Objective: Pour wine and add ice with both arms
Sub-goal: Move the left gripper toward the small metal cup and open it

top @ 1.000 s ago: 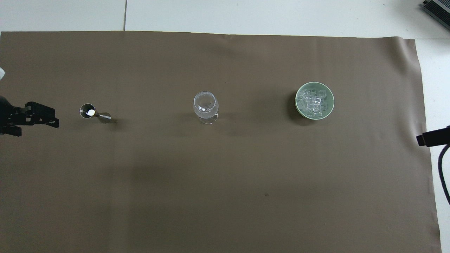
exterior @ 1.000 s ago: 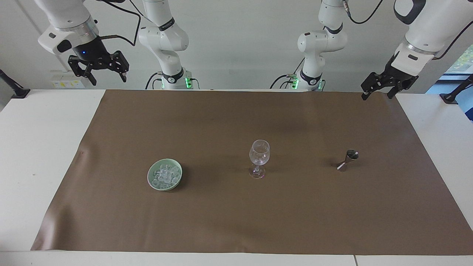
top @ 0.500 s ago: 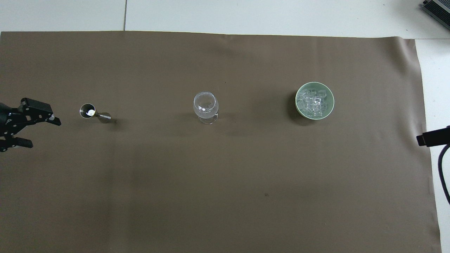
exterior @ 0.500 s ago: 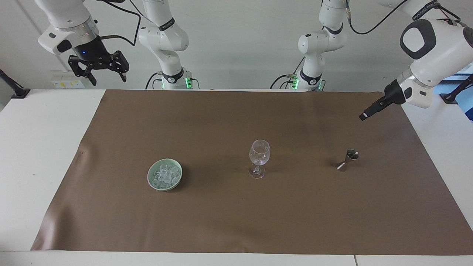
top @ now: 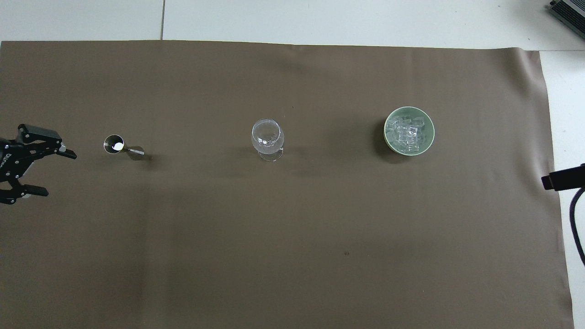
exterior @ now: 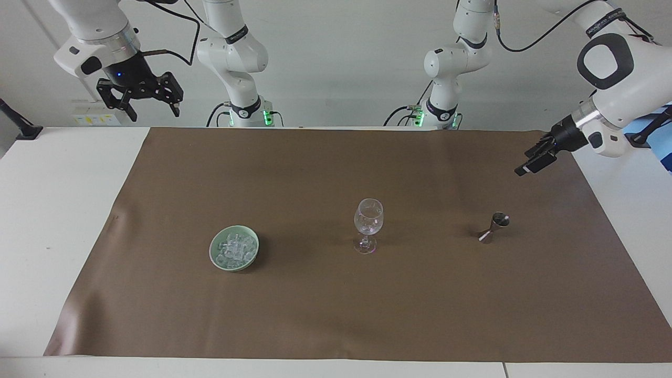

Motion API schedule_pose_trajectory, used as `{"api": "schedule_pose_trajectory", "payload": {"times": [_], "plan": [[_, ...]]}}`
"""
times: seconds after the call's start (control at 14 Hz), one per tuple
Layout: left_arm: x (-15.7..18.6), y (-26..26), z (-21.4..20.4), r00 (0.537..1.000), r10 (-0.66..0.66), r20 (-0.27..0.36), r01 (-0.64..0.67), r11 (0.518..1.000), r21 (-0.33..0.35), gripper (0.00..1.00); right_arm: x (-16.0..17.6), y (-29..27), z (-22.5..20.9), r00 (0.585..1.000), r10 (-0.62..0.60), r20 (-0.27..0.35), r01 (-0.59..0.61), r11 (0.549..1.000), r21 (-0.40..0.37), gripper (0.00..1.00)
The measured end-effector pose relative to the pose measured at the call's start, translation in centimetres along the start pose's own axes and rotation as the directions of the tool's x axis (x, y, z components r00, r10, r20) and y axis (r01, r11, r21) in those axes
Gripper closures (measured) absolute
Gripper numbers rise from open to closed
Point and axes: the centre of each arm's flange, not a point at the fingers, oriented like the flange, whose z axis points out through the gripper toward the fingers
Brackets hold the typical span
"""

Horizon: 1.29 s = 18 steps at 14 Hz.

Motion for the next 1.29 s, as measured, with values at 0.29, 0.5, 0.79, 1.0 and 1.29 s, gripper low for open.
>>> {"api": "schedule_pose_trajectory", "payload": {"times": [0.29,0.5,0.79,1.0,1.29], "plan": [[3.4,-1.4,2.4,0.993,-0.073,0.097,0.076,0.997,-0.030,0.00,0.0,0.0,0.0,1.000,0.000,0.000,0.000,1.000,0.000,0.00],[5.5,-2.5,4.0,0.979,-0.127,0.161,0.137,0.989,-0.049,0.00,0.0,0.0,0.0,1.000,0.000,0.000,0.000,1.000,0.000,0.00],[9.8,-5.1,6.3,0.933,-0.239,0.270,0.271,0.958,-0.090,0.00,0.0,0.0,0.0,1.000,0.000,0.000,0.000,1.000,0.000,0.00],[12.0,-6.9,5.9,0.897,-0.313,0.313,0.370,0.918,-0.144,0.00,0.0,0.0,0.0,1.000,0.000,0.000,0.000,1.000,0.000,0.00],[13.5,-7.6,7.7,0.825,-0.414,0.384,0.503,0.849,-0.164,0.00,0.0,0.0,0.0,1.000,0.000,0.000,0.000,1.000,0.000,0.00]]}}
